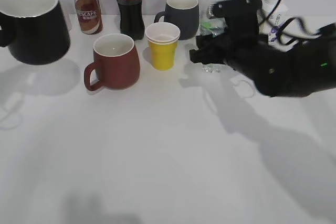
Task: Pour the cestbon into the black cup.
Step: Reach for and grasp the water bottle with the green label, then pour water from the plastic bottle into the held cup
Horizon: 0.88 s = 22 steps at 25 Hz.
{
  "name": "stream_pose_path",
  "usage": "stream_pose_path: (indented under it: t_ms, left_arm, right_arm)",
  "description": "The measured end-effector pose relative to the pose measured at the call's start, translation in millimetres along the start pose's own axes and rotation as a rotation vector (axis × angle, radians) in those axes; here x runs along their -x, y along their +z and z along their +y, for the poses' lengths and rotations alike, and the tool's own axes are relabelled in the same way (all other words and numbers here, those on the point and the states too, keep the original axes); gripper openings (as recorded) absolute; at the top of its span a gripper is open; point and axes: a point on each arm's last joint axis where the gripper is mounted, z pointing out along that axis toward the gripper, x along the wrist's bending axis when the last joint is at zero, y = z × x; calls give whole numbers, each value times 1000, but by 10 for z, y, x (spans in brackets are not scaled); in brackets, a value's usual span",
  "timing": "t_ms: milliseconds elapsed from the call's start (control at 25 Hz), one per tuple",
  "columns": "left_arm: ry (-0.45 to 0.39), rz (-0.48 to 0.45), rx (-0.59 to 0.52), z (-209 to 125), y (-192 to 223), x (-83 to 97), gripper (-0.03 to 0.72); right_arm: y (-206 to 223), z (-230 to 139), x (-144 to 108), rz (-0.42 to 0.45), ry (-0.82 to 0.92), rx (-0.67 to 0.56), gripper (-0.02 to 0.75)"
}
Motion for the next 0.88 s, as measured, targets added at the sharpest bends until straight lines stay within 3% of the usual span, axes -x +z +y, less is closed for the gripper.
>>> stream_pose_path:
  t_ms: [160,320,440,600,720,880]
  left_arm:
    - [21,-146,-29,63,15,311,36]
    - [48,-311,-59,72,49,770,36]
    - [38,-393,-82,82,38,1078,36]
    - [14,-441,-138,63,4,1342,36]
    - [2,-464,-144,70,-17,1444,36]
    - [-21,-449,-150,70,-14,1447,36]
  right_arm:
    - [-360,408,-202,230,-228,31,458]
    - [-702,738,-398,365,-524,136,458]
    - [-840,841,-467,387,-753,199,458]
    - [-867,857,-477,375,-977,245,458]
    - [-867,849,-476,362,-1121,273,458]
    - [-870,896,-475,312,-1249,347,458]
